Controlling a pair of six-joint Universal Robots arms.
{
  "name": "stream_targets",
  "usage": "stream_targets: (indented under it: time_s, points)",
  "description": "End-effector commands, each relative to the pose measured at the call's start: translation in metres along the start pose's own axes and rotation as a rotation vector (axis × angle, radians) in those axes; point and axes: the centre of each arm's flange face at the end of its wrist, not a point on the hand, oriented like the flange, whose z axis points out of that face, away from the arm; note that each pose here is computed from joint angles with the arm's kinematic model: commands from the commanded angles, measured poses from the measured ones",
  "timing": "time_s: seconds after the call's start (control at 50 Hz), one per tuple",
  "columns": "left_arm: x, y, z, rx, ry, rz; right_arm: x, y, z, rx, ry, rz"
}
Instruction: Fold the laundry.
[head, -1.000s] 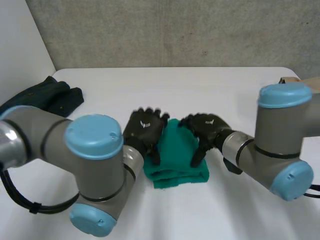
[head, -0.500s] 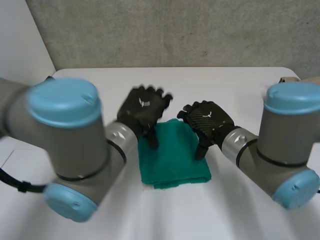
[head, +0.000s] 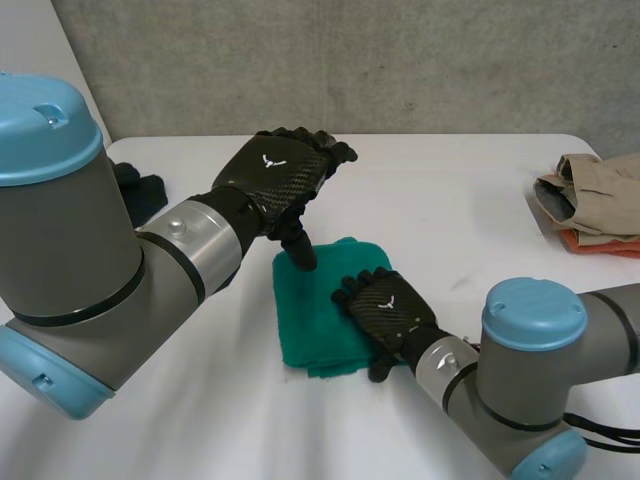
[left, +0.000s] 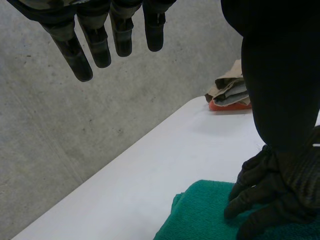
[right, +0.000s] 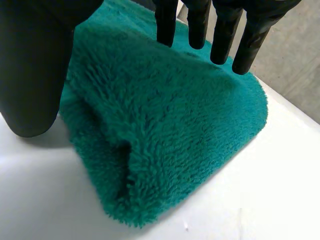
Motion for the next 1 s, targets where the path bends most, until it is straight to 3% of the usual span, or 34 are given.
stream_targets:
  time_s: [0.02,0.38,0.58,0.76,1.0]
  points:
    - [0.001,0.0,0.0,0.001,0.002,0.0,-0.002,0.004,0.013,0.01,0.002,-0.048]
    - [0.005,-0.001,-0.002,0.003,0.012,0.001,0.015,-0.022,0.04,0.127,0.057,-0.083]
    - [0.009,0.0,-0.003,0.001,0.041,0.001,0.013,-0.016,0.059,0.136,0.042,-0.089]
    - [0.014,-0.002,-0.005,0.015,0.113,-0.008,0.024,-0.033,0.05,0.153,0.059,-0.089]
    - [0.018,-0.009,-0.01,0.039,0.171,-0.042,0.121,-0.004,0.01,0.067,0.118,-0.106]
